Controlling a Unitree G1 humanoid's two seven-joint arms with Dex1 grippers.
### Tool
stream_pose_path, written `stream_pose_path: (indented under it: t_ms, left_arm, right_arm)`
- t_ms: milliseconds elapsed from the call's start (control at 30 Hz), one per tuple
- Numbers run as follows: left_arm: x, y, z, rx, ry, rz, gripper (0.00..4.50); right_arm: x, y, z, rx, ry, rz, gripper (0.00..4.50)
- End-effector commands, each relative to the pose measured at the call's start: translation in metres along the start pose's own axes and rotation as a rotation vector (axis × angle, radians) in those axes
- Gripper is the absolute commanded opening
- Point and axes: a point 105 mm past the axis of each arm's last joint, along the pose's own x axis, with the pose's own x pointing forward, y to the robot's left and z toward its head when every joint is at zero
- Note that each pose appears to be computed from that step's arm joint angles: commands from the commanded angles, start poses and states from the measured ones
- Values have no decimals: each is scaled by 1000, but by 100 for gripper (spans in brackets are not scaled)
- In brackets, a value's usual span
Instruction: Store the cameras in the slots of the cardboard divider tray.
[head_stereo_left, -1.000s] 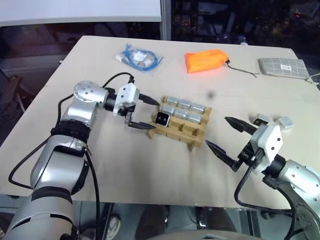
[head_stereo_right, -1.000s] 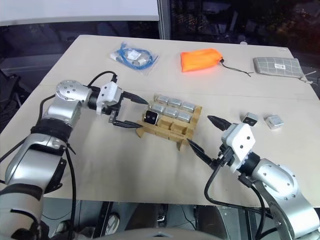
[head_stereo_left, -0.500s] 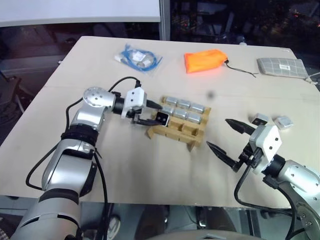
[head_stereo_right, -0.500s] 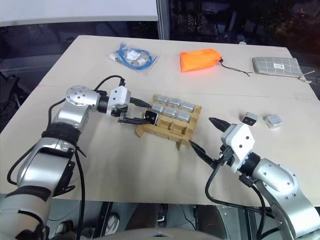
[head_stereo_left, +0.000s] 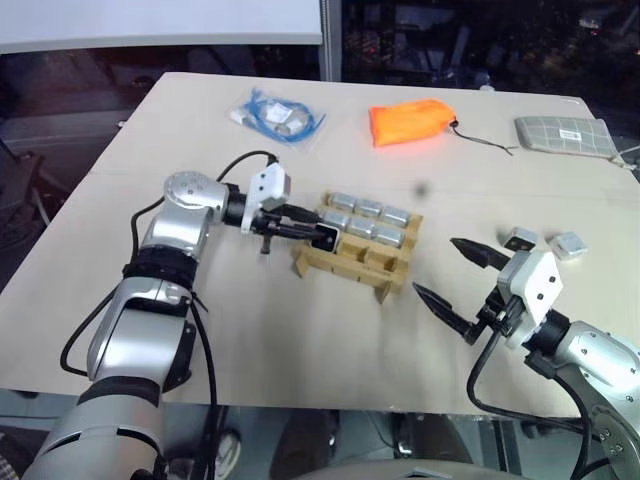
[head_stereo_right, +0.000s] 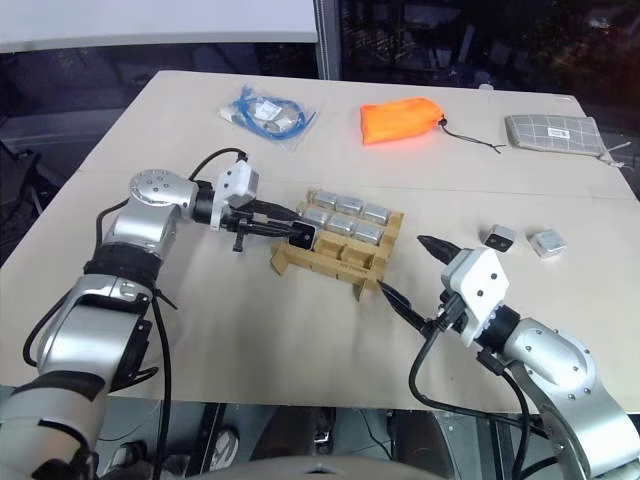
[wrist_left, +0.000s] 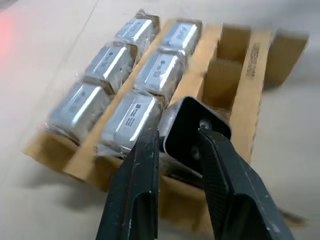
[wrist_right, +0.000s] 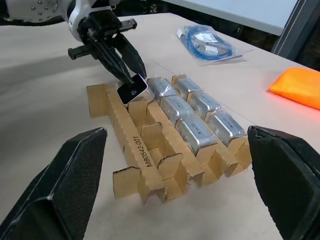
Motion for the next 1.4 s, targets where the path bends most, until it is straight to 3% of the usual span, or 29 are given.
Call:
stream_pose_path:
  t_ms: [33, 333, 433, 600, 933, 967, 1000, 1033, 1133, 1400]
  left_arm:
    - [2, 0, 8, -93, 12, -32, 121]
    - [1, -5, 9, -234, 58, -66, 121]
    - [0, -5, 10, -214, 76, -61, 198]
    - [2, -4, 11, -193, 74, -37, 420]
    - [8, -7, 8, -237, 70, -33, 420]
    - [8, -7, 9, -245, 61, -36, 368]
    - [9, -8, 10, -250, 55, -39, 348]
    - [9, -8, 10, -253, 52, -40, 295]
    - [8, -10, 11, -256, 49, -49, 197]
    - [5, -13, 11, -259, 47, -50, 197]
  right_arm:
    - [0, 3, 10, -33, -32, 12, 450]
    - [-2, 6, 10, -28, -24, 5, 450]
    - [-2, 7, 11, -27, -24, 4, 450]
    - [-1, 7, 11, -25, -25, 4, 450]
    - [-2, 6, 9, -26, -17, 4, 450]
    - [-2, 6, 8, -26, -16, 3, 450]
    - [-3, 6, 8, -26, -14, 3, 450]
    - [-3, 6, 7, -26, -13, 2, 450]
    - [-4, 7, 6, -27, -10, 0, 450]
    - [-5, 6, 4, -33, -9, -3, 450]
